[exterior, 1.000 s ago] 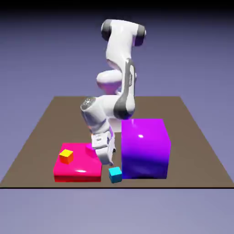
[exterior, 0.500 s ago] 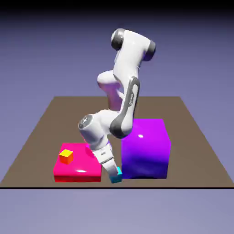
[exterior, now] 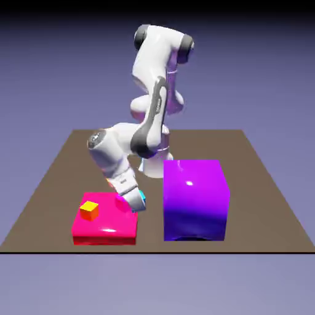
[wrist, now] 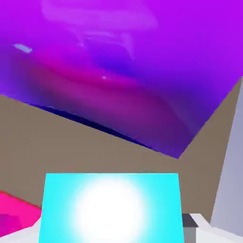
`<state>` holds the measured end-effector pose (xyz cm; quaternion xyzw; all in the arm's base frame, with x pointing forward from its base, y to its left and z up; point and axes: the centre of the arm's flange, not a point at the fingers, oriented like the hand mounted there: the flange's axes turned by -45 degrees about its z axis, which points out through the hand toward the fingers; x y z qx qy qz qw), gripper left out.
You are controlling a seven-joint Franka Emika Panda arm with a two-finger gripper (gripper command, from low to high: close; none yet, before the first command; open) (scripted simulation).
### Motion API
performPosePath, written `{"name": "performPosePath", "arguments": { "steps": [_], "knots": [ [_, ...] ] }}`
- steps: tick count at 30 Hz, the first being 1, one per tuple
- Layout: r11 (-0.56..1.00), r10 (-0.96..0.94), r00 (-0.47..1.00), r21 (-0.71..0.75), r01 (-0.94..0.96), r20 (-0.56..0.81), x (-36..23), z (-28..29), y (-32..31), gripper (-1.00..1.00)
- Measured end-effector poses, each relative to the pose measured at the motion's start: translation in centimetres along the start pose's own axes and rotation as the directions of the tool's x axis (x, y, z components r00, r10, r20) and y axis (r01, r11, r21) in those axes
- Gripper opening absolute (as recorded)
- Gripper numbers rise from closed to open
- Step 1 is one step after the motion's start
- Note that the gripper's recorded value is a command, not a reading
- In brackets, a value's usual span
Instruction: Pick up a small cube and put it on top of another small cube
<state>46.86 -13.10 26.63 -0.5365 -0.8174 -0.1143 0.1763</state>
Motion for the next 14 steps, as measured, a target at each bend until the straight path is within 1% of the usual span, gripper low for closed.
{"name": "performPosePath", "arguments": {
  "steps": [5, 7, 8, 9, 10, 11, 13, 14],
  "knots": [
    [0.999, -0.045, 0.999, 0.02, 0.045, 0.017, -0.5, -4.4, -5.1, -1.0],
    [0.999, -0.041, 0.999, 0.019, 0.041, 0.022, -0.9, -5.2, -6.5, -1.0],
    [0.999, -0.035, 0.999, 0.013, 0.035, 0.021, -1.5, -3.5, -6.7, -1.0],
    [0.996, -0.081, 0.997, 0.033, 0.081, 0.019, -0.3, -1.0, -5.0, -1.0],
    [0.998, -0.064, 0.998, 0.027, 0.064, 0.02, -1.0, 0.7, -5.7, -1.0],
    [0.997, -0.066, 0.998, 0.03, 0.065, 0.022, -1.1, 1.9, -5.7, 1.0],
    [0.998, -0.065, 0.998, 0.027, 0.065, 0.021, -1.1, 1.9, -5.7, 1.0],
    [0.998, -0.065, 0.998, 0.023, 0.064, 0.019, -0.9, 0.0, -5.6, 1.0]
  ]
}}
